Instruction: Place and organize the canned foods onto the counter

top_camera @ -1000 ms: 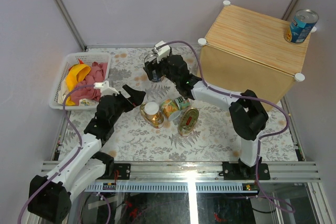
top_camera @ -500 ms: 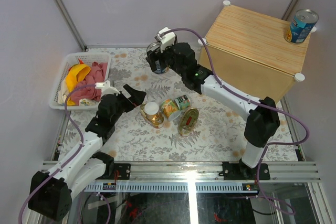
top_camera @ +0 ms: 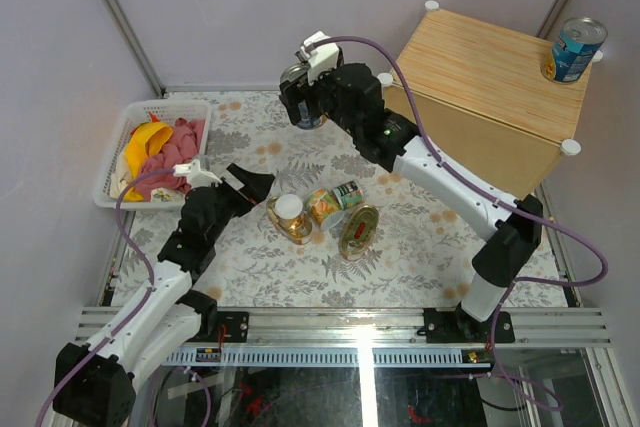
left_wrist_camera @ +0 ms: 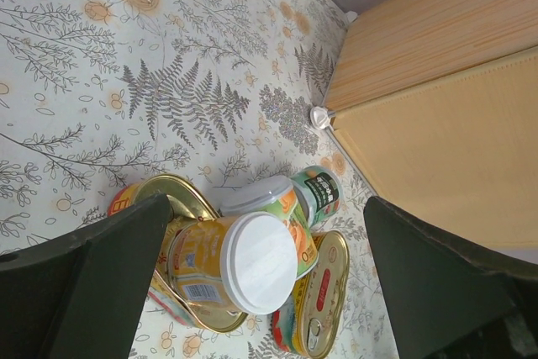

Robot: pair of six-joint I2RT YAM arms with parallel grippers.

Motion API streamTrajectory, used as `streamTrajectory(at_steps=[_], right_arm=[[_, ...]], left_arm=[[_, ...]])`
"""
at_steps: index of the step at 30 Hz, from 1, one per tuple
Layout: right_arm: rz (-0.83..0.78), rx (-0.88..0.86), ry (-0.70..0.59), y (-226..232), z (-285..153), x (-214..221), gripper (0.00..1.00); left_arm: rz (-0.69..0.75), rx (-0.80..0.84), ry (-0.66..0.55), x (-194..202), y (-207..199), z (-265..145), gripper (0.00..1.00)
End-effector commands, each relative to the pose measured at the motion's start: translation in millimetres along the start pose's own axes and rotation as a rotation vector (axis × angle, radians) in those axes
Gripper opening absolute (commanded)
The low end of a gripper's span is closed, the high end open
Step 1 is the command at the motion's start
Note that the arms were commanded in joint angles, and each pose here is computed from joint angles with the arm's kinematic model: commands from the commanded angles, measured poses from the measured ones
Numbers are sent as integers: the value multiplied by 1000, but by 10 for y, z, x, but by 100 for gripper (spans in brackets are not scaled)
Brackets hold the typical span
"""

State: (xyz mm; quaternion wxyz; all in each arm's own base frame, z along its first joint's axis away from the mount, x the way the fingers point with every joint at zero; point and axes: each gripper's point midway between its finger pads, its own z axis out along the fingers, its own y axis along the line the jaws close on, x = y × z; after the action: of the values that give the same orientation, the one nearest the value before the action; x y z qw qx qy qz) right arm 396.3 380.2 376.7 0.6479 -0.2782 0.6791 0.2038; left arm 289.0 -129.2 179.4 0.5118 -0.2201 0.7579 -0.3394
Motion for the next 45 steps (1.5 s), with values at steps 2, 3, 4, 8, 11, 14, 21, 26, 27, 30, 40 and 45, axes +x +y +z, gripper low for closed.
streamTrajectory(at_steps=[2, 3, 4, 8, 11, 14, 21, 26, 27, 30, 40, 45], right_arm=[[-1, 132, -393, -362, -666, -1654, 0], [-7, 149, -394, -401, -695, -1692, 0], [-15, 175, -398, -451, -728, -1738, 0], [-31, 251, -415, -606, -858, -1895, 0], [-42, 318, -427, -735, -972, -2003, 0], [-58, 400, -431, -886, -1098, -2083, 0], [-73, 614, -432, -1376, -1453, -2158, 0], [-48, 740, -425, -1820, -1726, -2145, 0], [-47, 763, -420, -1894, -1774, -2133, 0], [-47, 840, -404, -2121, -1926, -2077, 0], [-21, 1048, -345, -2749, -2356, -1774, 0], [-2, 1148, -306, -3033, -2572, -1614, 0]], left_arm=[[-18, 10, -50, -106, -26, -4, 100], [-15, 11, -48, -108, -35, -2, 100], [-14, 13, -47, -113, -47, -2, 100], [-2, 15, -43, -122, -65, 12, 100], [2, 17, -37, -118, -78, 28, 100], [4, 19, -33, -112, -80, 41, 100], [17, 24, -24, -103, -95, 70, 100], [31, 26, -22, -112, -108, 96, 100], [32, 25, -21, -111, -107, 104, 100], [34, 30, -17, -108, -119, 120, 100], [37, 22, -5, -75, -87, 143, 100], [37, 18, 3, -53, -73, 137, 100]])
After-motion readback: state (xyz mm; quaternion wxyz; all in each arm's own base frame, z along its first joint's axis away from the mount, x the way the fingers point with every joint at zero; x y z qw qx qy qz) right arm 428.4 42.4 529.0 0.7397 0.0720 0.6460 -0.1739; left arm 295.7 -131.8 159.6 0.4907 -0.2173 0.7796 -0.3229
